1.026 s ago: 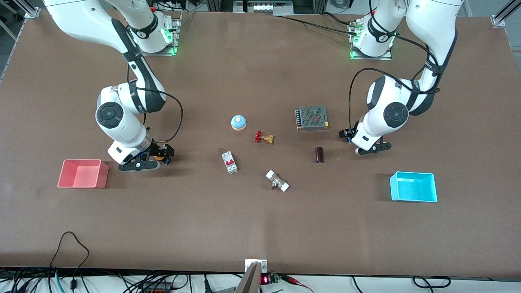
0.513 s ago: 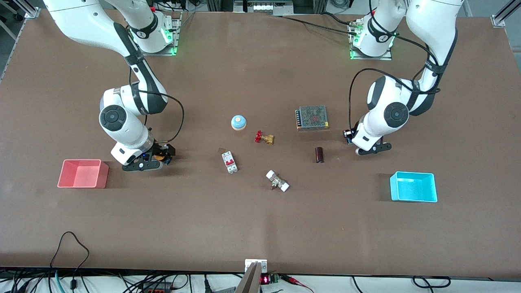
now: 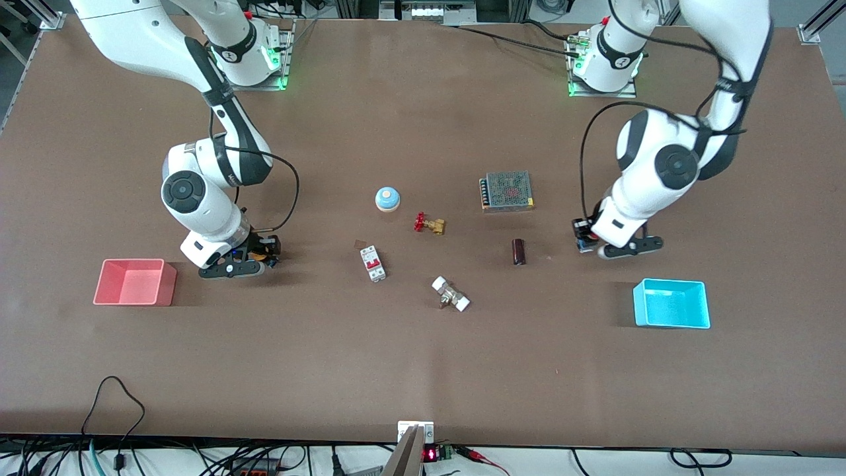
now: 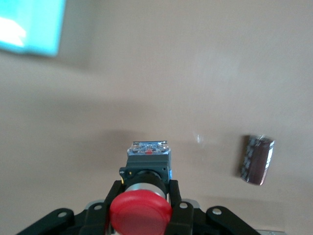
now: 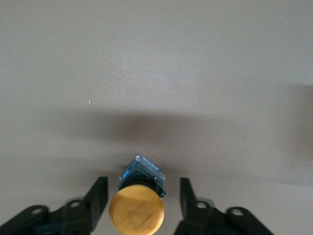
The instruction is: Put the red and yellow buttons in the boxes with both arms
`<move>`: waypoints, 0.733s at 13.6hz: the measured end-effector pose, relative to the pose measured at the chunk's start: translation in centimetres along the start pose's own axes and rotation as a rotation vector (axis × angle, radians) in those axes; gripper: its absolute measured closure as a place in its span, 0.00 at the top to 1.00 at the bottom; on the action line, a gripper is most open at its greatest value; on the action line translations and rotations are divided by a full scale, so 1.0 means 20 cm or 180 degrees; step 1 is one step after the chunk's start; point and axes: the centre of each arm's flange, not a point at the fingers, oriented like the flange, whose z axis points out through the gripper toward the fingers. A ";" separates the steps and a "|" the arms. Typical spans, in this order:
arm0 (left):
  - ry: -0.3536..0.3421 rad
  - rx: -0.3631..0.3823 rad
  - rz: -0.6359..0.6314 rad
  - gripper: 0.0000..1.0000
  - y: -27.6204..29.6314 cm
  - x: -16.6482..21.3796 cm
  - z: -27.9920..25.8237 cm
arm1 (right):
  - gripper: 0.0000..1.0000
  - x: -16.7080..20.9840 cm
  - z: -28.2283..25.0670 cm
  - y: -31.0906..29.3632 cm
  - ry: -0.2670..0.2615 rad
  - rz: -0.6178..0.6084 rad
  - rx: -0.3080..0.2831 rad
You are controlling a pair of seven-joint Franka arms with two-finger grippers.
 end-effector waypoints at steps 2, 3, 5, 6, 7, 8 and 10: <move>0.0145 -0.0018 0.0191 0.41 -0.13 0.09 -0.16 | 0.65 0.00 0.00 0.00 0.0000 -0.0004 0.0000; 0.0151 -0.0007 0.0267 0.41 -0.20 0.13 -0.21 | 0.63 0.00 0.00 0.00 0.0000 -0.0018 0.0000; 0.0175 0.0131 0.0433 0.41 -0.31 0.21 -0.29 | 0.60 0.00 0.00 0.00 0.0000 -0.0061 0.0000; 0.0201 0.0234 0.0505 0.41 -0.36 0.25 -0.32 | 0.59 0.00 0.00 0.00 0.0000 -0.0071 0.0000; 0.0207 0.0307 0.0570 0.41 -0.40 0.27 -0.33 | 0.55 0.00 0.00 0.00 0.0000 -0.0075 0.0000; 0.0192 0.0344 0.0642 0.41 -0.44 0.29 -0.33 | 0.54 0.00 0.00 0.00 0.0000 -0.0079 0.0000; 0.0167 0.0363 0.0779 0.41 -0.49 0.34 -0.30 | 0.51 0.00 0.00 0.00 0.0000 -0.0085 0.0000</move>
